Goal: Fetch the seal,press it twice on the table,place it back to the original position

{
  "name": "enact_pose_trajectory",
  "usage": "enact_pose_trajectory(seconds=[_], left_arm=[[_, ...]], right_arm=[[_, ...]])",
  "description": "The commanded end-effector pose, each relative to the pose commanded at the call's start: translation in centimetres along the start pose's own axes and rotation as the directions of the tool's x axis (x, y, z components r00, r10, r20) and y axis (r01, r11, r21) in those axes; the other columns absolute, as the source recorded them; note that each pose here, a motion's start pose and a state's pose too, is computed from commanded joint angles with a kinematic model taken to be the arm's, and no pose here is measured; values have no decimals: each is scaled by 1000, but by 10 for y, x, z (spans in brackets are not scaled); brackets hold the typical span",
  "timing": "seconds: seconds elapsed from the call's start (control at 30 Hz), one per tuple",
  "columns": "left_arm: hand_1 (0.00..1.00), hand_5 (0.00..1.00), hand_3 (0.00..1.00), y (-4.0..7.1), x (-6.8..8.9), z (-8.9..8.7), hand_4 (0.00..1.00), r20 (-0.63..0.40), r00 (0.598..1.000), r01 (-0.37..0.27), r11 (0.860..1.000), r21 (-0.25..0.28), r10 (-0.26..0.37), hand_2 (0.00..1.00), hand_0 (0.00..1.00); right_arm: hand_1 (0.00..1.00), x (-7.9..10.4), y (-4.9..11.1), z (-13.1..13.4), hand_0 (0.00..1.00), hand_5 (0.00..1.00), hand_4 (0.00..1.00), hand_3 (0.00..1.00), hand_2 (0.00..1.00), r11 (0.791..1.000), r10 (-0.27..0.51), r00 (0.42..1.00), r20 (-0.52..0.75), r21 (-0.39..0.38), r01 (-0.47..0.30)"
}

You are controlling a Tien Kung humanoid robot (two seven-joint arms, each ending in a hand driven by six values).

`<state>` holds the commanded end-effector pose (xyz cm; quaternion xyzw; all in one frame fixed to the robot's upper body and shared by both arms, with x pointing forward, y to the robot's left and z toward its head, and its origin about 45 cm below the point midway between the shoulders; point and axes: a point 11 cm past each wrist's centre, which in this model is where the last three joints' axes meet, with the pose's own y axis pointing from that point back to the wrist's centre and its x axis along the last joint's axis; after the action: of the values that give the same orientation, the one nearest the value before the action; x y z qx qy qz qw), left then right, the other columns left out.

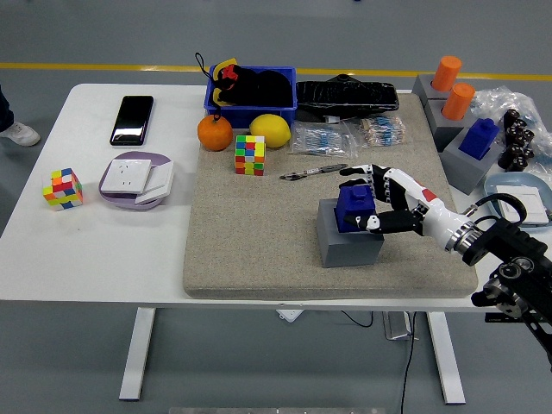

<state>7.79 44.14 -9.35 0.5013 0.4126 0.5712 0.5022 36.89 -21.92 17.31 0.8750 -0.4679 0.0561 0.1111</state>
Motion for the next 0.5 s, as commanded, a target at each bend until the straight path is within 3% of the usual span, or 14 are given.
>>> enact_pose_trajectory(seconds=[0.2, 0.23, 0.5], left_arm=[[747, 474, 774, 0, 0, 0, 794, 0, 1000, 1, 1000, 1, -1, 738, 792], [747, 474, 774, 0, 0, 0, 795, -1, 1000, 1, 1000, 1, -1, 738, 792], [747, 474, 774, 0, -1, 0, 795, 0, 1000, 3, 1000, 0, -3, 738, 793]], right_arm=[[651, 0, 1, 1, 673, 2, 867, 754, 673, 1000, -2, 1000, -3, -2, 2], [578, -1, 1, 1, 640, 2, 855, 689, 602, 1000, -2, 1000, -3, -3, 2], [556, -1, 2, 4, 633, 2, 843, 655, 568, 1000, 0, 1000, -3, -9, 0]])
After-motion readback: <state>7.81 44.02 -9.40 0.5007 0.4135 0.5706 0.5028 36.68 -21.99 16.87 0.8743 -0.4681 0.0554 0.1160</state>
